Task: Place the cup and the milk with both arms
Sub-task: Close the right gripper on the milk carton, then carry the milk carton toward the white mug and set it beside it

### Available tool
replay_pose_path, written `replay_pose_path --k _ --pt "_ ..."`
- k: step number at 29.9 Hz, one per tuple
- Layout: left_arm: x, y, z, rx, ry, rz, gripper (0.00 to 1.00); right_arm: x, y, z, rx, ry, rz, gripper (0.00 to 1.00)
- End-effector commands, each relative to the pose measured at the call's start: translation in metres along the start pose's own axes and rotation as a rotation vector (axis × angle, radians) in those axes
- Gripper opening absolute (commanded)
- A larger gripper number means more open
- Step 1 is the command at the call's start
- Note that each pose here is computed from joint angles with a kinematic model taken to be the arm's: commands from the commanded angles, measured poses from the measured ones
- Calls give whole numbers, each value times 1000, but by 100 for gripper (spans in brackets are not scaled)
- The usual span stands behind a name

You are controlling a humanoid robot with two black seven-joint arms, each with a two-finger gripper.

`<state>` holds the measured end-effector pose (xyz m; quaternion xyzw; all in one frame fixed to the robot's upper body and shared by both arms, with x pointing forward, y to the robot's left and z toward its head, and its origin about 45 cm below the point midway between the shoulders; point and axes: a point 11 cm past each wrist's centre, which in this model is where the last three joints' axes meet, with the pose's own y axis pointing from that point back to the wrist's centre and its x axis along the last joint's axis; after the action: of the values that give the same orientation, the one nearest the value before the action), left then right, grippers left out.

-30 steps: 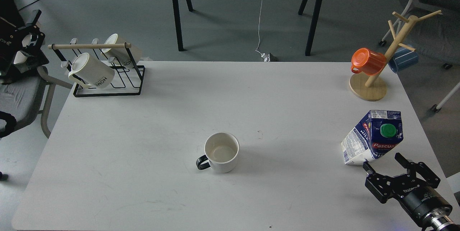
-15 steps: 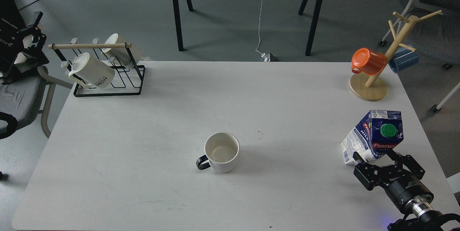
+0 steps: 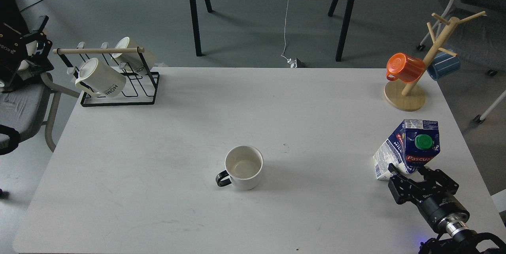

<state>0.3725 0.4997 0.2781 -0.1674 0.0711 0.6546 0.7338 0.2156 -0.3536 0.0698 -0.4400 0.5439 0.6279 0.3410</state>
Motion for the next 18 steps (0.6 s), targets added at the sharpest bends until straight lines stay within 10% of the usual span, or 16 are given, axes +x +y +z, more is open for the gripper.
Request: replay_pose_path --k 1,18 --pt "1 2 -2 6 -1 3 79 -2 -3 5 -3 -5 -16 26" --pt "1 5 -11 19 9 7 80 -43 -22 103 -138 66 -71 24"
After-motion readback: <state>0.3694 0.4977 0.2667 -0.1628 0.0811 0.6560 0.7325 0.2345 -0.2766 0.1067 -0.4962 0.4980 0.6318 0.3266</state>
